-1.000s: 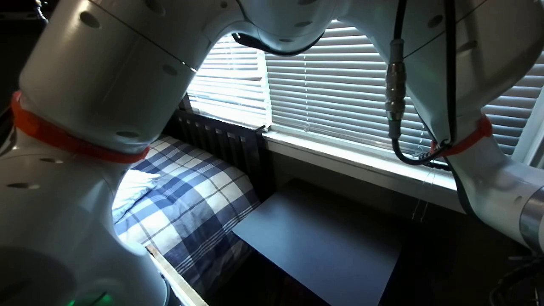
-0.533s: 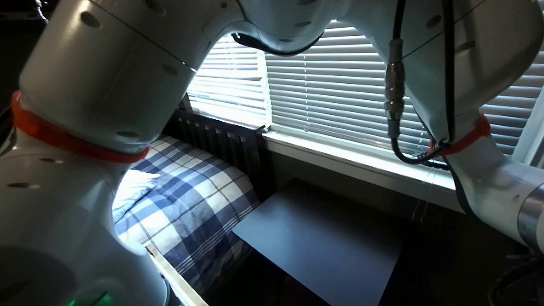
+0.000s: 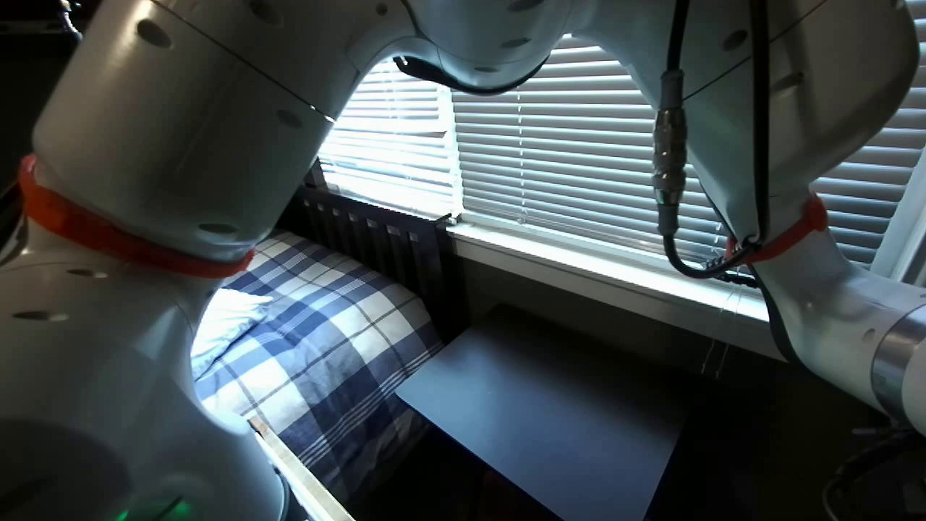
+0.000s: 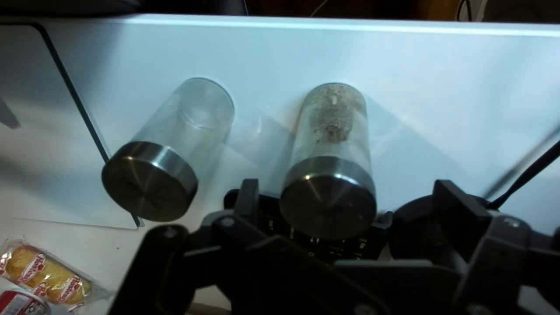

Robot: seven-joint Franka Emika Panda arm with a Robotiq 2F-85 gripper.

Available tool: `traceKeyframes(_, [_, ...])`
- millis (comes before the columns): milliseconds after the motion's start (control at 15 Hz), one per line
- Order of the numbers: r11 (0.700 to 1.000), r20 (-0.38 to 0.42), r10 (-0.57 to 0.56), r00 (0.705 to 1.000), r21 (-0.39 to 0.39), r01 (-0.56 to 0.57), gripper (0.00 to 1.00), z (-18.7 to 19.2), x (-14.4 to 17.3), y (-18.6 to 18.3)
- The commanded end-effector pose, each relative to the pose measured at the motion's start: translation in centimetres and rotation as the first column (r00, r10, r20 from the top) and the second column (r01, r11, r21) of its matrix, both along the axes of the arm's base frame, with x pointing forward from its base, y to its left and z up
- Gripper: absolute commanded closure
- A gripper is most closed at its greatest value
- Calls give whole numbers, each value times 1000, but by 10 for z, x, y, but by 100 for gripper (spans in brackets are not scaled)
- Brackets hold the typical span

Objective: Put the bottle to the left

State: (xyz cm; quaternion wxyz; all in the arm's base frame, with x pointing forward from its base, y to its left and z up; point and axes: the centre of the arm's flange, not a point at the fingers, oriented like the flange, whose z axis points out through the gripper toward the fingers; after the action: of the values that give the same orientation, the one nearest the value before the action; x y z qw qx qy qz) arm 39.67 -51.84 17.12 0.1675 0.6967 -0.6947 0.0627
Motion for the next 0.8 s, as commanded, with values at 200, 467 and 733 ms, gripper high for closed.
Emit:
traceKeyframes(200, [999,16,10,1000,31,-10,40,-2,1,5])
traceKeyframes(467, [1000,26,8,1000,27,-9,70,6,-2,5])
traceKeyframes(733, [999,81,30,996,15,-31,75,38,-10,10])
